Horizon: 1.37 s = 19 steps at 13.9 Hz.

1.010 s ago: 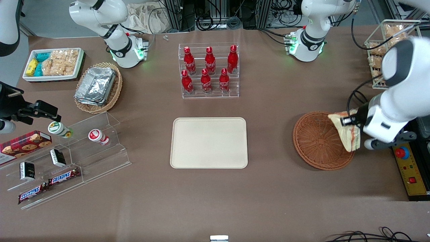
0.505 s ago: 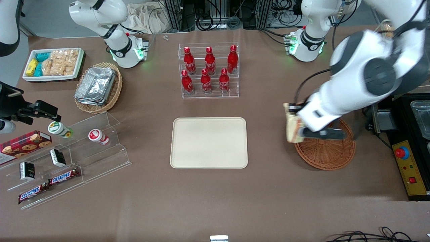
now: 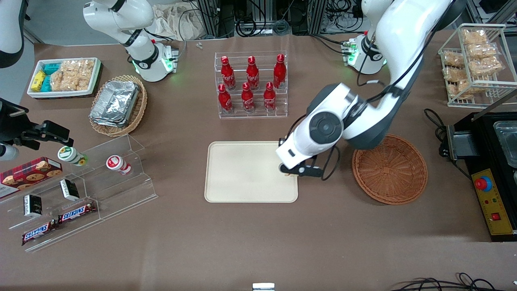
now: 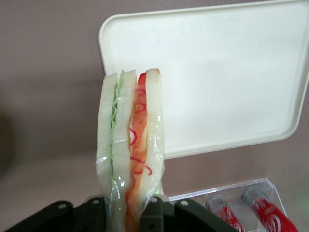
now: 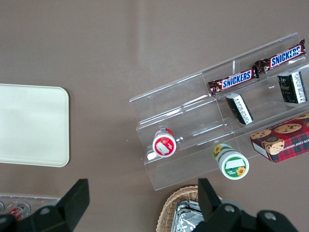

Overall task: Place sandwich from basket to tray
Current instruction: 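Carry the sandwich over the cream tray and lower it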

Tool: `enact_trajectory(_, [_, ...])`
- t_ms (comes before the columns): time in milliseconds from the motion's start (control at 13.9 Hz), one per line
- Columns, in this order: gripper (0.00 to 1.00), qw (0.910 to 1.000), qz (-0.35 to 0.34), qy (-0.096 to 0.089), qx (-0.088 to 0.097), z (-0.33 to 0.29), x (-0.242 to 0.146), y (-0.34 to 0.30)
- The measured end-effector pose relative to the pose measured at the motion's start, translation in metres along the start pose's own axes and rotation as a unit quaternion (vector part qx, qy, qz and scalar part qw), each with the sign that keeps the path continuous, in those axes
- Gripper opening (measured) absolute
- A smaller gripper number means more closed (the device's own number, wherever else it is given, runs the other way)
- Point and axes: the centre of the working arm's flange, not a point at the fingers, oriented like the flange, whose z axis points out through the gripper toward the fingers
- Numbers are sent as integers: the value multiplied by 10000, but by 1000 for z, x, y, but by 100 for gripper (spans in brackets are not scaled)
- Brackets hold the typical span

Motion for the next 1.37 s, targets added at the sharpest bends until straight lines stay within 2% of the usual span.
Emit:
enact_trajectory(361, [20, 9999, 62, 88, 40, 92, 32, -7])
enact_trajectory(649, [20, 9994, -28, 345, 46, 93, 37, -4])
enact_trajectory(1082, [16, 9991, -21, 398, 146, 115, 41, -5])
enact_trajectory(1227, [19, 9989, 32, 416, 210, 125, 39, 0])
enact_trajectory(1299, [24, 9988, 15, 433, 226, 129, 39, 2])
enact_trajectory(1371, [34, 9987, -32, 455, 226, 128, 40, 2])
